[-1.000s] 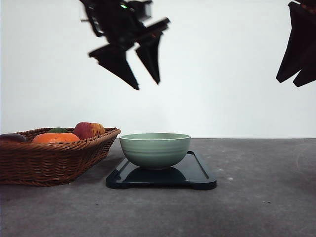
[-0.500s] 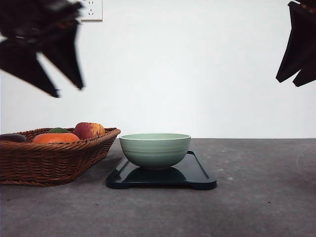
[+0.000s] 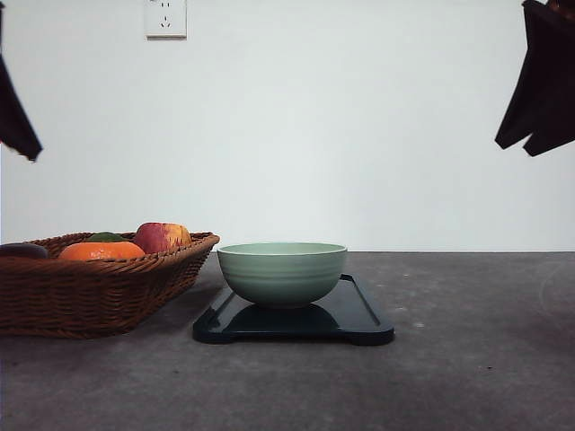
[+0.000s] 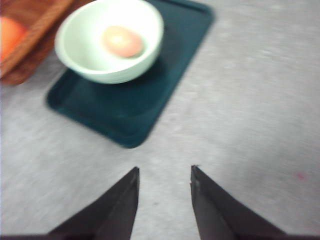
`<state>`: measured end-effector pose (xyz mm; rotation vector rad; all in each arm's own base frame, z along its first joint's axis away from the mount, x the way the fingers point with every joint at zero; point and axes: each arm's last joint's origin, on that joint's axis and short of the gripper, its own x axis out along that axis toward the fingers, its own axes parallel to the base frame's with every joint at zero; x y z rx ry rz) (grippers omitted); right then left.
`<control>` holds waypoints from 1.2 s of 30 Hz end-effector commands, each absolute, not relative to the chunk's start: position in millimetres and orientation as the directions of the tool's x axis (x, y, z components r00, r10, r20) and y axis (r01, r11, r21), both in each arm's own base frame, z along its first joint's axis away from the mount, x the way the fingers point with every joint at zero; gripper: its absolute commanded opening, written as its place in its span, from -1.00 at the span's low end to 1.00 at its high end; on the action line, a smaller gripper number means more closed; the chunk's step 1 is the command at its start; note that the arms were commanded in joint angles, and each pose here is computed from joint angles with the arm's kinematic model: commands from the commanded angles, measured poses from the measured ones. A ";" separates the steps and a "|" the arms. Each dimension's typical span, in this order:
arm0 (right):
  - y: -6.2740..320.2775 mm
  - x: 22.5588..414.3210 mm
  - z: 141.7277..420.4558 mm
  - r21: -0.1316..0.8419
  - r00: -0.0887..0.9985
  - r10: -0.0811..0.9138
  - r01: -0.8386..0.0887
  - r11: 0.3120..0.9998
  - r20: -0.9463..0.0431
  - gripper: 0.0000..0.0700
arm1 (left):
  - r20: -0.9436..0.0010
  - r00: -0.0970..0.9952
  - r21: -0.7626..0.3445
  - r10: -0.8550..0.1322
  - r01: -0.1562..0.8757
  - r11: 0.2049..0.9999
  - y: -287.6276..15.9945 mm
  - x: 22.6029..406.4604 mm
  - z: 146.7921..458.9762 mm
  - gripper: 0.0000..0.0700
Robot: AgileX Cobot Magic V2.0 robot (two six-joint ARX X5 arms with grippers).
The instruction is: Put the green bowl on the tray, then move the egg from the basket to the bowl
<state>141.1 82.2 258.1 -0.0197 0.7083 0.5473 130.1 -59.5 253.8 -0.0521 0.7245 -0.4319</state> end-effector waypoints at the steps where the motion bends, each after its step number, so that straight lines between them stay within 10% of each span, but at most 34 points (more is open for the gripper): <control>1: 84.3 141.1 259.0 0.155 0.610 0.499 -0.527 0.836 -0.616 -0.42 | -0.623 0.669 -0.202 -0.405 0.363 0.910 -59.6 129.2 256.3 0.00; 4: 85.0 140.7 259.2 0.173 0.594 0.522 -0.544 0.821 -0.611 -0.39 | -0.636 0.659 -0.201 -0.401 0.361 0.911 -57.8 125.2 255.8 -0.01; 6: 84.8 140.5 259.0 0.173 0.593 0.521 -0.543 0.822 -0.614 -0.94 | -0.638 0.657 -0.198 -0.401 0.362 0.911 -57.2 123.7 255.8 -0.65; 9: 85.4 141.5 260.3 0.170 0.604 0.524 -0.544 0.822 -0.601 -0.95 | -0.645 0.652 -0.201 -0.399 0.359 0.911 -57.0 123.0 255.4 -0.99; 26: 84.9 141.2 261.0 0.168 0.609 0.523 -0.543 0.823 -0.596 -0.96 | -0.631 0.665 -0.196 -0.399 0.361 0.912 -55.3 121.1 257.3 -1.00; 36: 84.9 141.2 261.0 0.168 0.609 0.523 -0.543 0.823 -0.596 -0.96 | -0.341 0.905 -0.130 -0.255 0.223 0.966 -18.7 94.7 254.0 -1.00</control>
